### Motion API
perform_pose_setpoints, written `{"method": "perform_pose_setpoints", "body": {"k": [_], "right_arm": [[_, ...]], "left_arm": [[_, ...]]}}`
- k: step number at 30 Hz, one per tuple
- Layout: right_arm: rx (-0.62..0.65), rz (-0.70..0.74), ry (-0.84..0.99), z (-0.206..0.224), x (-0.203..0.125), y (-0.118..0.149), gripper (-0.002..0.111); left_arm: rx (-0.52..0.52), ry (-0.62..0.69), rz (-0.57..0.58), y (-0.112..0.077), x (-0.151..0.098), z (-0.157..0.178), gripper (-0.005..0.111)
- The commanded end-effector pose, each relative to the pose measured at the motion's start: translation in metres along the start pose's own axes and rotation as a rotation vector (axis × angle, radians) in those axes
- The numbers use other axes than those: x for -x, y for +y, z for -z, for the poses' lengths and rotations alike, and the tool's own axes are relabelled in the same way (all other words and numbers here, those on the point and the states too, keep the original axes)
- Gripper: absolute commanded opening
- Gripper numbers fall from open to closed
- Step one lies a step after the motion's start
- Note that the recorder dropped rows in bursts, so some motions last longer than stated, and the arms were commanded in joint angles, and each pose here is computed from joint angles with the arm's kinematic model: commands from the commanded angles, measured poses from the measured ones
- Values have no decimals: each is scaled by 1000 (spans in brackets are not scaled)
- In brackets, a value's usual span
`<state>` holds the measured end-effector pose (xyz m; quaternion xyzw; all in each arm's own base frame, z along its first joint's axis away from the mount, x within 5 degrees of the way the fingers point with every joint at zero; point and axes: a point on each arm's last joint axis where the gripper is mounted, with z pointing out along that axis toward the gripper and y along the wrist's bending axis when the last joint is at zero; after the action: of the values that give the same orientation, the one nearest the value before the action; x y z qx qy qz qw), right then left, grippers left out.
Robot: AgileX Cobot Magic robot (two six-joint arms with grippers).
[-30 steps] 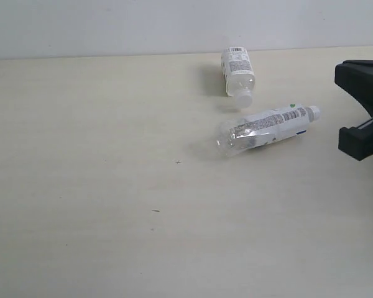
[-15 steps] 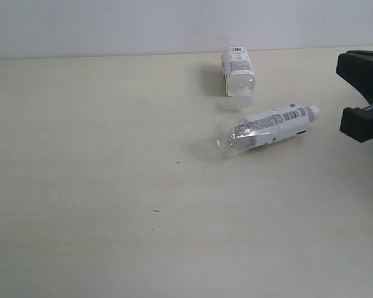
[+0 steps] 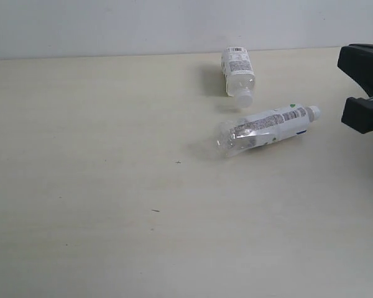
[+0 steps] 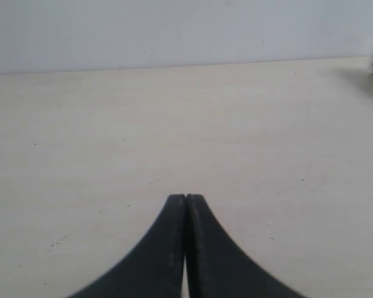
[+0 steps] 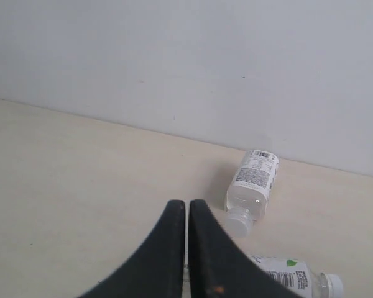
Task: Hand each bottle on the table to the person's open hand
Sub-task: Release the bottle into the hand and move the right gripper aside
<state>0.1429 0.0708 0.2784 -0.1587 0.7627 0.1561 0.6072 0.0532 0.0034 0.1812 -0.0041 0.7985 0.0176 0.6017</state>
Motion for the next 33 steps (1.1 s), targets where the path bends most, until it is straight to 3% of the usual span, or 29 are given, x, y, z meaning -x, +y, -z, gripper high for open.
{"method": "perform_pose_setpoints", "body": {"k": [1, 33], "right_arm": [[1, -15, -15, 1, 0, 0, 3], [0, -88, -56, 1, 4, 0, 3]], "left_arm": [[2, -7, 2, 0, 0, 0, 3], [2, -7, 2, 0, 0, 0, 3]]}}
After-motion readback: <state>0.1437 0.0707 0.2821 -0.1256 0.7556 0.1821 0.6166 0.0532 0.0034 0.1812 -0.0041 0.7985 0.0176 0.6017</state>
